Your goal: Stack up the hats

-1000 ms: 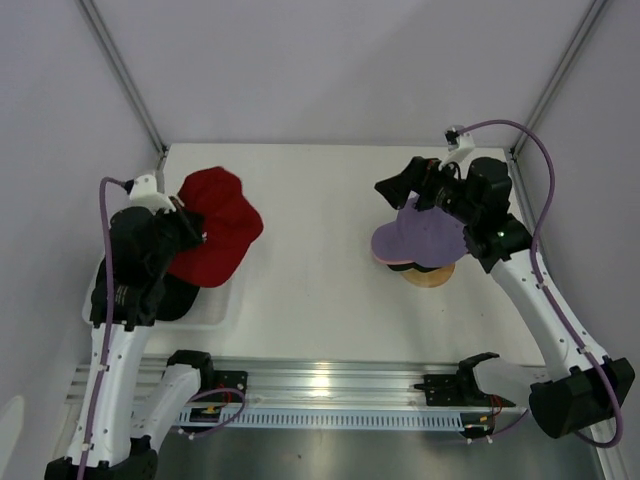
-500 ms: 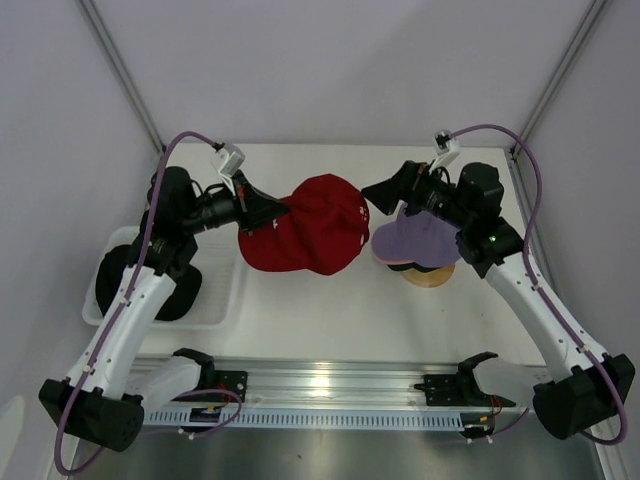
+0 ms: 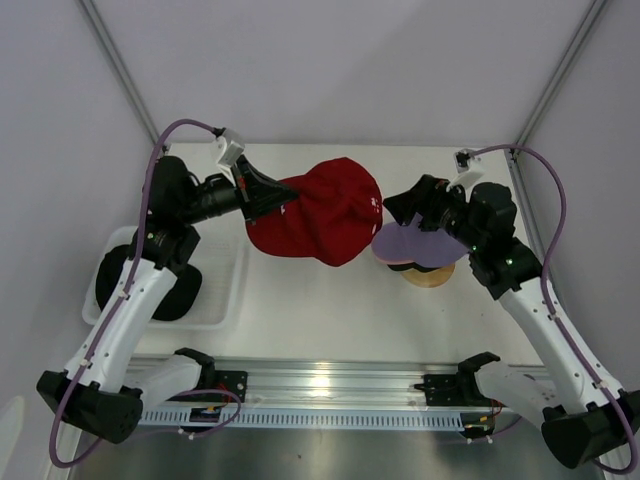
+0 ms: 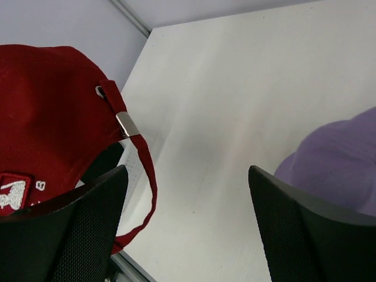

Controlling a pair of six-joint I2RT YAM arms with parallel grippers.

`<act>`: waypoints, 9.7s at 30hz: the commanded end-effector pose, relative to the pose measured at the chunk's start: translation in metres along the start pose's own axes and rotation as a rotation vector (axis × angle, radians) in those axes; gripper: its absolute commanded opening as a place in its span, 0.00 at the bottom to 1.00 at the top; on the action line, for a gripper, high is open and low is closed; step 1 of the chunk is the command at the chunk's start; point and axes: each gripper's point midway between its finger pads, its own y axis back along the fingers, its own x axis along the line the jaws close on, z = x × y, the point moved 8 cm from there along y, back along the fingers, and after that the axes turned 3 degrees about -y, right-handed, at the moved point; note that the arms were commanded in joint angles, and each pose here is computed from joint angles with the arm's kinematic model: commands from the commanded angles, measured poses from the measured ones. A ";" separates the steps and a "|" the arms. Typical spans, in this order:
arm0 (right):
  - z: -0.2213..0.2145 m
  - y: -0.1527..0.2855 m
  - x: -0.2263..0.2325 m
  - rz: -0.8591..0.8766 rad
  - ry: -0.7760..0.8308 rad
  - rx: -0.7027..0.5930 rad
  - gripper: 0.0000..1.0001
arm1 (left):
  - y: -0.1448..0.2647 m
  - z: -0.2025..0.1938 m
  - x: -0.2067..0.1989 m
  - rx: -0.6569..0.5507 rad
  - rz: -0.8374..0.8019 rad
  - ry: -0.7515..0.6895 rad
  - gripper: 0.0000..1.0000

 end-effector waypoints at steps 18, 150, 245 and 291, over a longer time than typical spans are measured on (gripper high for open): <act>-0.013 -0.021 0.003 0.056 0.046 0.054 0.37 | -0.017 0.024 -0.001 -0.102 -0.071 -0.032 0.01; -0.061 0.070 -0.183 -0.839 -0.149 0.070 0.03 | -0.251 -0.193 0.081 0.055 0.041 1.116 0.65; 0.054 0.059 -0.108 -0.506 0.040 -0.129 0.80 | -0.070 -0.196 0.014 0.211 0.848 0.358 0.99; 0.046 -0.038 -0.066 -0.097 0.155 -0.064 0.89 | 0.287 -0.192 0.127 0.158 2.253 0.802 0.89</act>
